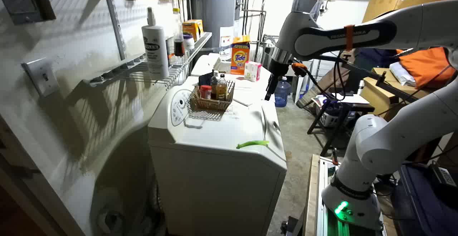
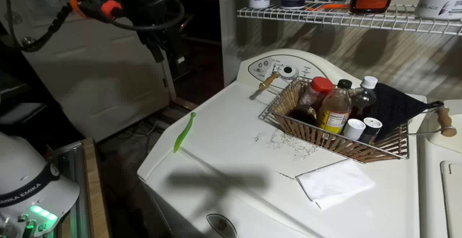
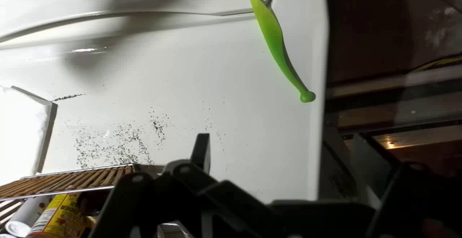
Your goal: Move the basket to the right washing machine
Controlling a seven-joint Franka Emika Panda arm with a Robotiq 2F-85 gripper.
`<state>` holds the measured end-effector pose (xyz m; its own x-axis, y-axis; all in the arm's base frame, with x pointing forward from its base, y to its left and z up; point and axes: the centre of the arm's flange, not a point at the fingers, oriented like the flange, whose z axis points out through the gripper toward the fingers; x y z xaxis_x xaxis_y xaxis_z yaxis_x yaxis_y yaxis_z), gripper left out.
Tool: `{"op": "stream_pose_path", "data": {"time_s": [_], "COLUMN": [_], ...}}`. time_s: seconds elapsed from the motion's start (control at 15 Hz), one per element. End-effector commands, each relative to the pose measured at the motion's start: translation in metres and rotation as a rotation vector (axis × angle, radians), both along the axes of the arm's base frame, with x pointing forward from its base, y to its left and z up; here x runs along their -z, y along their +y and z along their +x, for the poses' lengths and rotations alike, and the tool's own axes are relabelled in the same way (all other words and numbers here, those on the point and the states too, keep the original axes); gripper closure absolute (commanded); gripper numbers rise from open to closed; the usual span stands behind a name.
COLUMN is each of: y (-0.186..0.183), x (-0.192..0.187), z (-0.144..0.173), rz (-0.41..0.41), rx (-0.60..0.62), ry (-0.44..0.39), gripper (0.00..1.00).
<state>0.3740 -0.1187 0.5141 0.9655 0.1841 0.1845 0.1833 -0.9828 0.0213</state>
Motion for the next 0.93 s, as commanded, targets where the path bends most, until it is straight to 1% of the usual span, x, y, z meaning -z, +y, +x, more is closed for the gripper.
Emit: {"op": "stream_pose_path", "data": {"time_s": [0.0, 0.8, 0.87], "y": [0.0, 0.0, 0.0031], "x": [0.0, 0.0, -0.002], "z": [0.0, 0.0, 0.007], "rz": [0.0, 0.0, -0.032], "rx": [0.0, 0.0, 0.018], "ry": [0.0, 0.0, -0.032], "gripper": [0.0, 0.0, 0.0]}}
